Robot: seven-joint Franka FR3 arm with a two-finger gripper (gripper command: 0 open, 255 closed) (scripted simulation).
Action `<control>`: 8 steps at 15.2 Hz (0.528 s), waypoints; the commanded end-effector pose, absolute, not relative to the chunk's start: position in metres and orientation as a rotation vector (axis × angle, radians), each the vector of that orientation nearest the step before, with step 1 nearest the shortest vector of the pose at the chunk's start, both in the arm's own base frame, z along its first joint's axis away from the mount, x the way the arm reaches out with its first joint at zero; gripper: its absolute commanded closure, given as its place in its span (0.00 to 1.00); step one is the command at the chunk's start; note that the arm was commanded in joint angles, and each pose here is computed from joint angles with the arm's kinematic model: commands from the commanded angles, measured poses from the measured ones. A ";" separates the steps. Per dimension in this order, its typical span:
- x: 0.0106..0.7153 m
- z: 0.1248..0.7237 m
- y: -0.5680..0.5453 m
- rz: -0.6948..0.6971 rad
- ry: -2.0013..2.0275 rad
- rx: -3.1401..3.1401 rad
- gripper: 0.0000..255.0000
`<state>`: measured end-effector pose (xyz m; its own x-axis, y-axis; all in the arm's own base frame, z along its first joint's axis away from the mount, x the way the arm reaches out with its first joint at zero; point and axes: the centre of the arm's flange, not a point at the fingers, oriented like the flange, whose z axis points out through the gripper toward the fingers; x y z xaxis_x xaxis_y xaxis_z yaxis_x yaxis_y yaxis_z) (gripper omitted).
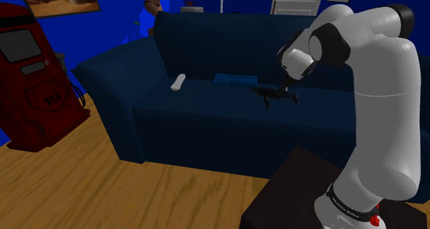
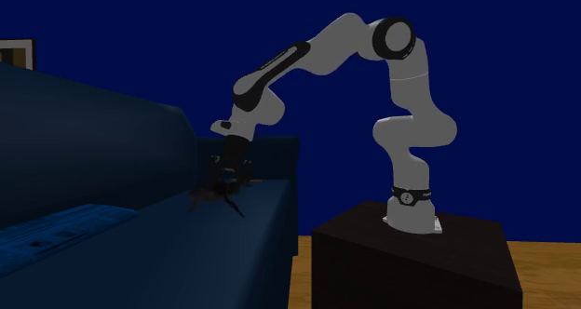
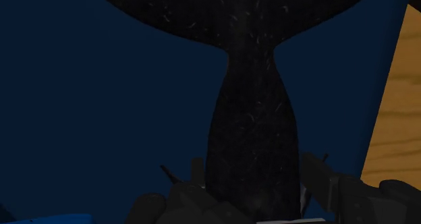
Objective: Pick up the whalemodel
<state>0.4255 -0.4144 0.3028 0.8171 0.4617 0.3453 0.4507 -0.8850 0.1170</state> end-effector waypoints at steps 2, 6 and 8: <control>0.426 0.319 -0.415 0.576 0.744 2.966 1.00; 0.426 0.340 -0.415 0.576 0.744 2.966 1.00; 0.426 0.351 -0.415 0.576 0.744 2.966 1.00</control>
